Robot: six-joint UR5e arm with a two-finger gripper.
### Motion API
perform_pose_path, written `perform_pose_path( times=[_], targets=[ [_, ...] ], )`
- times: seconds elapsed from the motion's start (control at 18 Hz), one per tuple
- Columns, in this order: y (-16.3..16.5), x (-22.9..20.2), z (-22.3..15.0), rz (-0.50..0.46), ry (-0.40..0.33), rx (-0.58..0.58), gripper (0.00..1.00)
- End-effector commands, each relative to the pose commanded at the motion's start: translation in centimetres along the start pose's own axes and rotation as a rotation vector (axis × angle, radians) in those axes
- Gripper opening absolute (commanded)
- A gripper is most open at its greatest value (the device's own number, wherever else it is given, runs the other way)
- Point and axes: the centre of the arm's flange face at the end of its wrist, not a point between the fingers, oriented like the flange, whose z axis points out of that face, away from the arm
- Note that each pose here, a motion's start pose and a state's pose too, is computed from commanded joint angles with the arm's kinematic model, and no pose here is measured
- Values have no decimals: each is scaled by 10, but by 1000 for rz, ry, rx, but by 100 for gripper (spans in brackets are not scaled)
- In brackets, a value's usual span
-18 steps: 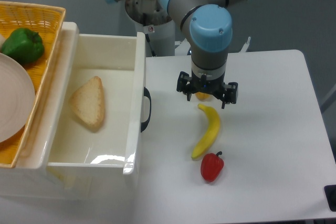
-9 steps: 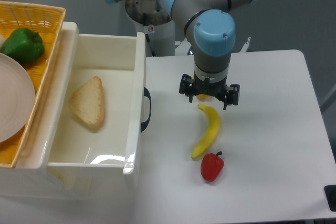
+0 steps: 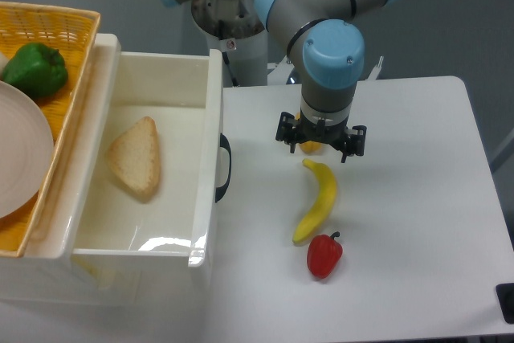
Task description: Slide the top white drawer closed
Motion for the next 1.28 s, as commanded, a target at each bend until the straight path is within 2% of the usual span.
perform_pose_path(
  times=[0.17, 0.67, 0.83, 1.28],
  targets=[
    [-3, 6, 4, -30, 51, 23, 100],
    [-12, 30, 18, -76, 127, 35, 100],
    [-15, 32, 20, -95, 177, 59, 100],
    [-22, 30, 24, -108, 243, 90, 100]
  ],
)
